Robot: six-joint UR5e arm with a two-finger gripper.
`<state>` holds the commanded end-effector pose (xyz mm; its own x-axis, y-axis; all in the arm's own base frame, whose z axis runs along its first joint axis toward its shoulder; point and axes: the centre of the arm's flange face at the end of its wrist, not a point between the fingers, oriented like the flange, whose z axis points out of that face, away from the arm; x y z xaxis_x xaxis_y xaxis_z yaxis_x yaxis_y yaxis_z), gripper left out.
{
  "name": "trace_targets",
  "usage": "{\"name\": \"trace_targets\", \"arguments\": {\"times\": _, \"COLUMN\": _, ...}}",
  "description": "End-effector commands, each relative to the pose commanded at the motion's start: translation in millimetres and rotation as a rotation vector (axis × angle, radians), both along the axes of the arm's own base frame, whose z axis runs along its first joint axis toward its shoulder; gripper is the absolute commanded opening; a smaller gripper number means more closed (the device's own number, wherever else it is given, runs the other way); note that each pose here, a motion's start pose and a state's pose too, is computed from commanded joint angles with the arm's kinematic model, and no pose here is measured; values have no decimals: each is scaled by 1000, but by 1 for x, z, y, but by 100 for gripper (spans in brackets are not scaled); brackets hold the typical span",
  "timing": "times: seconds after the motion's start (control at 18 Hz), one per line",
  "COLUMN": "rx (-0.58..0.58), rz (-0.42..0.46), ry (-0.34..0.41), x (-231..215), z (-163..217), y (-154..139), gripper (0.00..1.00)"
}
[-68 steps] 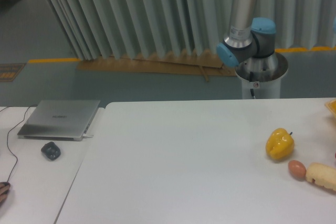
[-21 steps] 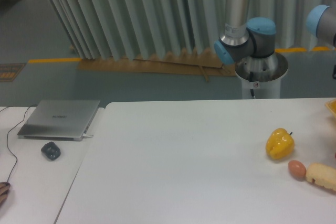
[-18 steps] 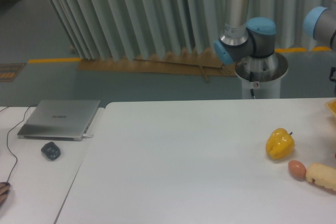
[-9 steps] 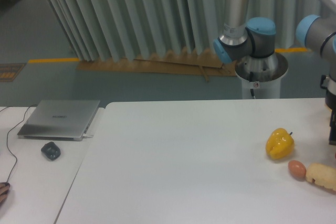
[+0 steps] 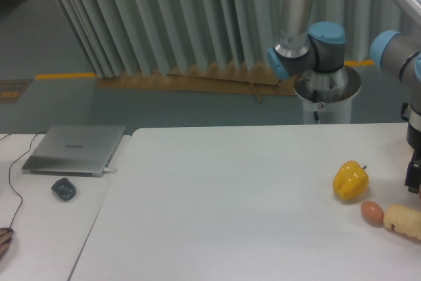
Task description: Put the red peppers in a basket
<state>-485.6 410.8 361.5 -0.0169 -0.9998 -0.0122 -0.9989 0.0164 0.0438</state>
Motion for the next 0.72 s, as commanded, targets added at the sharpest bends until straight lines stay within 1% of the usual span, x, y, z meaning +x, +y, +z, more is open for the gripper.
{"name": "trace_targets", "arguments": {"times": 0.22, "rx": -8, "rz": -7, "ry": -1, "x": -3, "z": -3, "y": -1, "gripper": 100}}
{"name": "trace_targets", "arguments": {"times": 0.39, "rx": -18, "rz": -84, "ry": -11, "x": -9, "z": -11, "y": -6, "gripper": 100}}
{"name": "trace_targets", "arguments": {"times": 0.56, "rx": -22, "rz": -104, "ry": -20, "x": -22, "z": -18, "y": -18, "gripper": 100}}
{"name": "trace_targets", "arguments": {"times": 0.67, "rx": -28, "rz": -136, "ry": -33, "x": -25, "z": -28, "y": -18, "gripper": 100}}
{"name": "trace_targets", "arguments": {"times": 0.72, "rx": -28, "rz": -167, "ry": -30, "x": -27, "z": -30, "y": -17, "gripper": 100}}
